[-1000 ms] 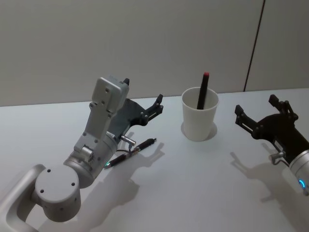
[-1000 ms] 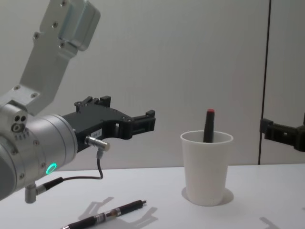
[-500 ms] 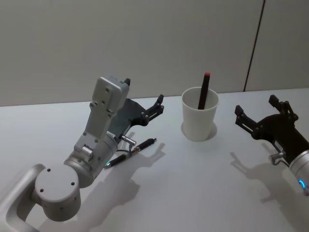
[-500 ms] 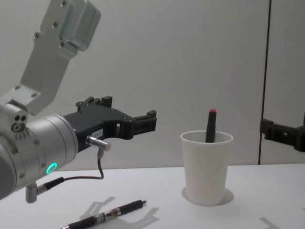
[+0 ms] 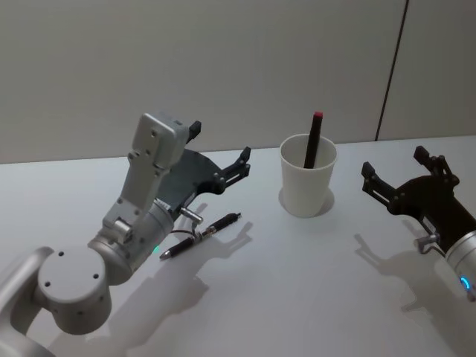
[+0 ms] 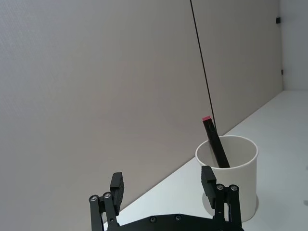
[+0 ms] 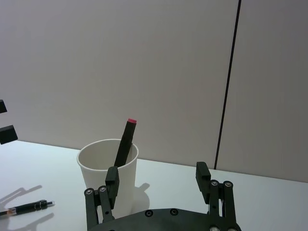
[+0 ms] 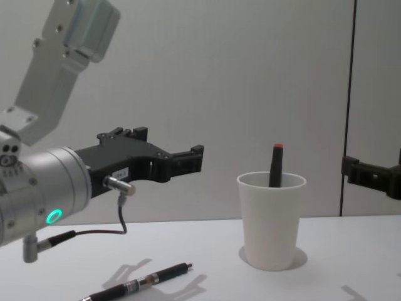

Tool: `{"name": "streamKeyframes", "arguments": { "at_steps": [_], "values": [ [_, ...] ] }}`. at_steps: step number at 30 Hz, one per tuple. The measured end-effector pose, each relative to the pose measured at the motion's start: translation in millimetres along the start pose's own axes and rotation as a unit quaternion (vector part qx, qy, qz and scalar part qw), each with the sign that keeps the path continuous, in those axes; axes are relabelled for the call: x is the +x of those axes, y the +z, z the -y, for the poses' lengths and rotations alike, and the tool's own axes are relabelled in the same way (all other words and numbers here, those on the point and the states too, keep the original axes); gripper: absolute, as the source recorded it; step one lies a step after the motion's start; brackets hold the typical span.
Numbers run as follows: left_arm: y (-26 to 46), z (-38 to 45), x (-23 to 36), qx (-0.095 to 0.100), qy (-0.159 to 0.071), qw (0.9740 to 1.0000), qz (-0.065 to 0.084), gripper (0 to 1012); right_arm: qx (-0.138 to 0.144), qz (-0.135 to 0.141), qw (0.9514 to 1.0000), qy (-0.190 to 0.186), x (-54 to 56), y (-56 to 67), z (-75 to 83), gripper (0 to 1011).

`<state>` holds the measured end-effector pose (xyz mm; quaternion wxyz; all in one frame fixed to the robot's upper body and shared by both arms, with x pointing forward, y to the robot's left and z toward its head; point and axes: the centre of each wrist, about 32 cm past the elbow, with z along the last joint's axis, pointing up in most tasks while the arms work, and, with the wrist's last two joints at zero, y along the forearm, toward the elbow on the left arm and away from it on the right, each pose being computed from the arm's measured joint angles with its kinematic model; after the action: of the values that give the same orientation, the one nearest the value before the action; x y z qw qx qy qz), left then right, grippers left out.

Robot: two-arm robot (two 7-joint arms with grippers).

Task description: Place the pen into the pen holder.

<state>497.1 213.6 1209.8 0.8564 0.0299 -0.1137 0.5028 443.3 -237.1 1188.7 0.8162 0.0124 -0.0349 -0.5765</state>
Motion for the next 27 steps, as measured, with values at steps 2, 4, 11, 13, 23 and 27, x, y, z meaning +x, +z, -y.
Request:
{"name": "streamKeyframes", "arguments": {
  "at_steps": [2,4,11,13,23,27],
  "values": [
    [0.2,-1.2,2.7,0.002,-0.004,1.0,-0.001,1001,0.0,0.0,1.0,0.0,0.0,0.0,0.0,1002],
    [0.5,-3.0,5.8,0.004,-0.009,0.9999,-0.003,1001,0.0,0.0,1.0,0.0,0.0,0.0,0.0,1002],
    [1.0,-9.8,16.0,0.015,-0.027,0.9995,-0.009,1001,0.0,0.0,1.0,0.0,0.0,0.0,0.0,1001],
    [1.1,-10.5,16.8,0.017,-0.028,0.9994,-0.01,1001,0.0,0.0,1.0,0.0,0.0,0.0,0.0,1001],
    [2.1,-18.3,27.7,0.04,-0.048,0.9979,-0.018,1001,0.0,0.0,1.0,0.0,0.0,0.0,0.0,1002],
    [2.7,-20.8,32.3,0.055,-0.057,0.9966,-0.021,1001,0.0,0.0,1.0,0.0,0.0,0.0,0.0,1001]
  ]
}}
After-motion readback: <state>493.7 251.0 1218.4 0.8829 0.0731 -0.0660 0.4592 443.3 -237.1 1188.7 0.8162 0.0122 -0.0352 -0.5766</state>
